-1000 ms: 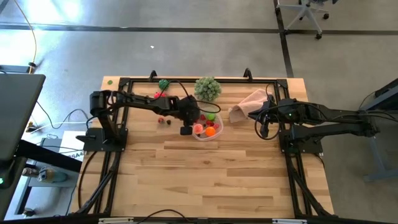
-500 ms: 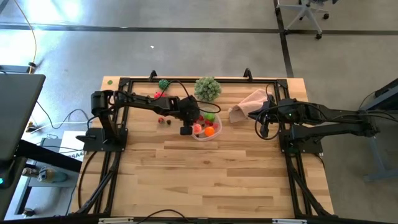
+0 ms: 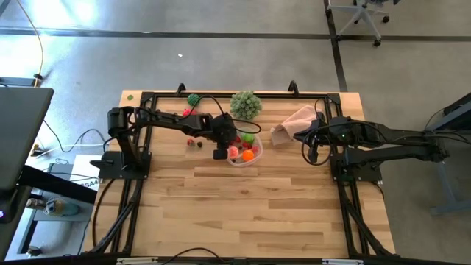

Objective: Pick and placing Produce into tupperware
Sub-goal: Put the cherry into the container, then put the blackberry into the container

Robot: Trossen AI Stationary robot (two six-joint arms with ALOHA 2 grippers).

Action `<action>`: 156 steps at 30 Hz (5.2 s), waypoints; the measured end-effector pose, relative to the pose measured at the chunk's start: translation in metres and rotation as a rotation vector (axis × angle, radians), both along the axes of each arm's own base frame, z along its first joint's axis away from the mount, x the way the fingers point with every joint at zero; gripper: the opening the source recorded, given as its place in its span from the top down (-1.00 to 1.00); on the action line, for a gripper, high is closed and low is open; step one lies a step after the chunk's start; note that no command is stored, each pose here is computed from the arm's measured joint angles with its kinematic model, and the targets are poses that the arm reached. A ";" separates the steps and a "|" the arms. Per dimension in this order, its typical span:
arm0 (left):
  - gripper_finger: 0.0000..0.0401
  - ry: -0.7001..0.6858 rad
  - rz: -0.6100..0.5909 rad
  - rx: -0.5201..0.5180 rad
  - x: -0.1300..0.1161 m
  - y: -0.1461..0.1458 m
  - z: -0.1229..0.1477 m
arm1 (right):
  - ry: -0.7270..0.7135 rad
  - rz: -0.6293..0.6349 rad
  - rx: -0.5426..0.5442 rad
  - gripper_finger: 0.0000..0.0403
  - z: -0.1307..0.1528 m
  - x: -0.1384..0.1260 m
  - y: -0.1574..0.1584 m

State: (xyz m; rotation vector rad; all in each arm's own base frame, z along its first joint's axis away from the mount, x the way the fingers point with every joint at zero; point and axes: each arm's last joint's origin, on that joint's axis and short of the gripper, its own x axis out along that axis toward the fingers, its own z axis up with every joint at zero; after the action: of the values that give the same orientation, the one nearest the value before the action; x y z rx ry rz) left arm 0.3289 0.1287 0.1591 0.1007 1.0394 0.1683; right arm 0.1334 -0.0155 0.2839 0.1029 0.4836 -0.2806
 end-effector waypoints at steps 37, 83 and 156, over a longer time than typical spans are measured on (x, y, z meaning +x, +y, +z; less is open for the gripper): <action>0.26 0.251 0.759 -0.348 -0.046 -0.001 0.066 | 0.000 -0.003 -0.002 0.85 0.000 0.000 0.000; 0.26 0.245 1.393 -0.506 -0.072 0.005 -0.006 | 0.000 -0.003 -0.002 0.85 0.000 0.000 0.000; 0.19 0.266 1.370 -0.405 -0.066 0.007 -0.022 | 0.000 -0.002 -0.001 0.85 0.000 0.000 0.000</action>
State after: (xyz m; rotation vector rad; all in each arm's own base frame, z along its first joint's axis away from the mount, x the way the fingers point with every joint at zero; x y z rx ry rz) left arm 0.2627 0.1353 0.1370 -1.0085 1.2357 1.1944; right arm 0.1333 -0.0156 0.2840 0.1021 0.4831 -0.2826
